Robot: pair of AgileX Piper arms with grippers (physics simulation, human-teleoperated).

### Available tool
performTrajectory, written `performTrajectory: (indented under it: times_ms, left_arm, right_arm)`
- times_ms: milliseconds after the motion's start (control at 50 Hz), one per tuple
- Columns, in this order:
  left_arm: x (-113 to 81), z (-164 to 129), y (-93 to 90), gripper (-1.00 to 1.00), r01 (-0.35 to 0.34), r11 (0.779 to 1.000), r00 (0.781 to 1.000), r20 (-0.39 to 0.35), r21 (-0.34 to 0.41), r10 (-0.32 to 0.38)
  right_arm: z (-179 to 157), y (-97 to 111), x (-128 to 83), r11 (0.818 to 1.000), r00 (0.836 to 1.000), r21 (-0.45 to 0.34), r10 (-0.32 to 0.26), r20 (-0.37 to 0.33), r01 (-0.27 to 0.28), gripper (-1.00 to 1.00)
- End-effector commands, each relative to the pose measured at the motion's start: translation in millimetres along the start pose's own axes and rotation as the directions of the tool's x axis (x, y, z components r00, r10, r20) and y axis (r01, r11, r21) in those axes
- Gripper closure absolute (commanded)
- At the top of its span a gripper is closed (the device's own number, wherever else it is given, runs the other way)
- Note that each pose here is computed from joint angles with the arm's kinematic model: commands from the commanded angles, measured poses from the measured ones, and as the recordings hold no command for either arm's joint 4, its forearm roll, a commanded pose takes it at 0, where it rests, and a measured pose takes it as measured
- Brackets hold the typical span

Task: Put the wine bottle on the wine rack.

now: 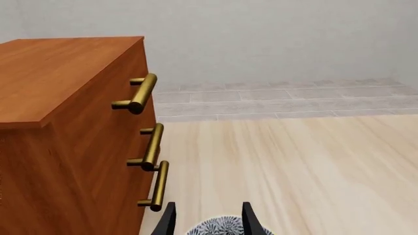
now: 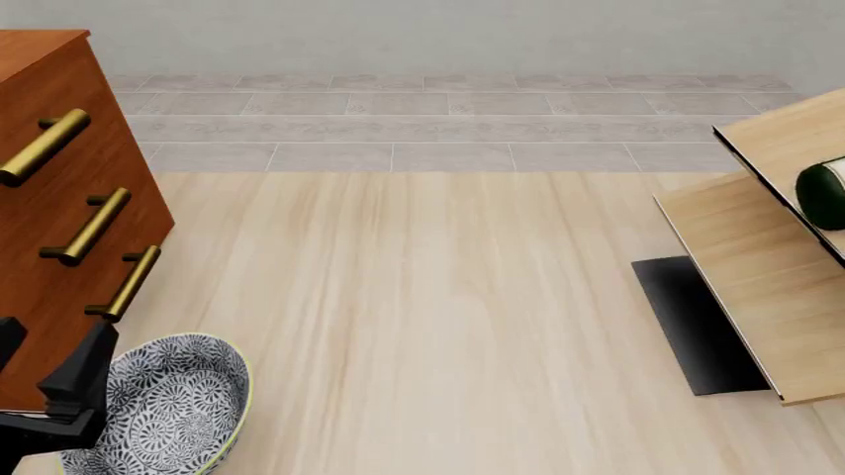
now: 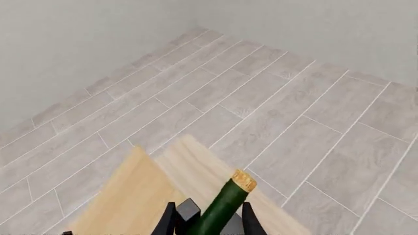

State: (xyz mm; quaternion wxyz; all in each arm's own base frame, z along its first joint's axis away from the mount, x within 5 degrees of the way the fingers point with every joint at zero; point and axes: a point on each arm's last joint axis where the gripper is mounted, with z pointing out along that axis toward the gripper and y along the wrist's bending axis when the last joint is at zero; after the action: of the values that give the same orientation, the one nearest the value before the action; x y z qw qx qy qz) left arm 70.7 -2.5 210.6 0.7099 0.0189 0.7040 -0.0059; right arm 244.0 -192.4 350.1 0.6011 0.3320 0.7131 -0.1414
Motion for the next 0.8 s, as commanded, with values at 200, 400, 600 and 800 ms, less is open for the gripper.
performTrajectory:
  times_ms: [200, 400, 600, 800]
  left_arm:
    - [-0.3, 0.2, 0.0, -1.00, -0.002, 1.000, 1.000, 0.003, 0.000, 0.002]
    - [-0.6, 0.7, -0.1, -1.00, 0.002, 1.000, 1.000, 0.005, 0.002, -0.002]
    - [-0.7, 0.2, -0.2, -1.00, 0.002, 1.000, 1.000, 0.008, 0.003, -0.002]
    - [-1.0, 1.6, -0.2, -1.00, 0.001, 1.000, 1.000, 0.007, 0.003, -0.001]
  right_arm:
    - [-13.1, -3.4, -21.8, 0.996, 0.995, 0.022, -0.092, 0.037, 0.092, -1.00]
    - [-22.7, -4.4, -35.3, 0.996, 0.994, 0.032, -0.091, 0.061, 0.089, -1.00]
    - [-32.7, -0.6, -41.7, 0.996, 0.993, 0.023, -0.087, 0.077, 0.086, -1.00]
    - [-46.3, 7.4, -48.2, 0.996, 0.991, -0.001, -0.093, 0.098, 0.094, -1.00]
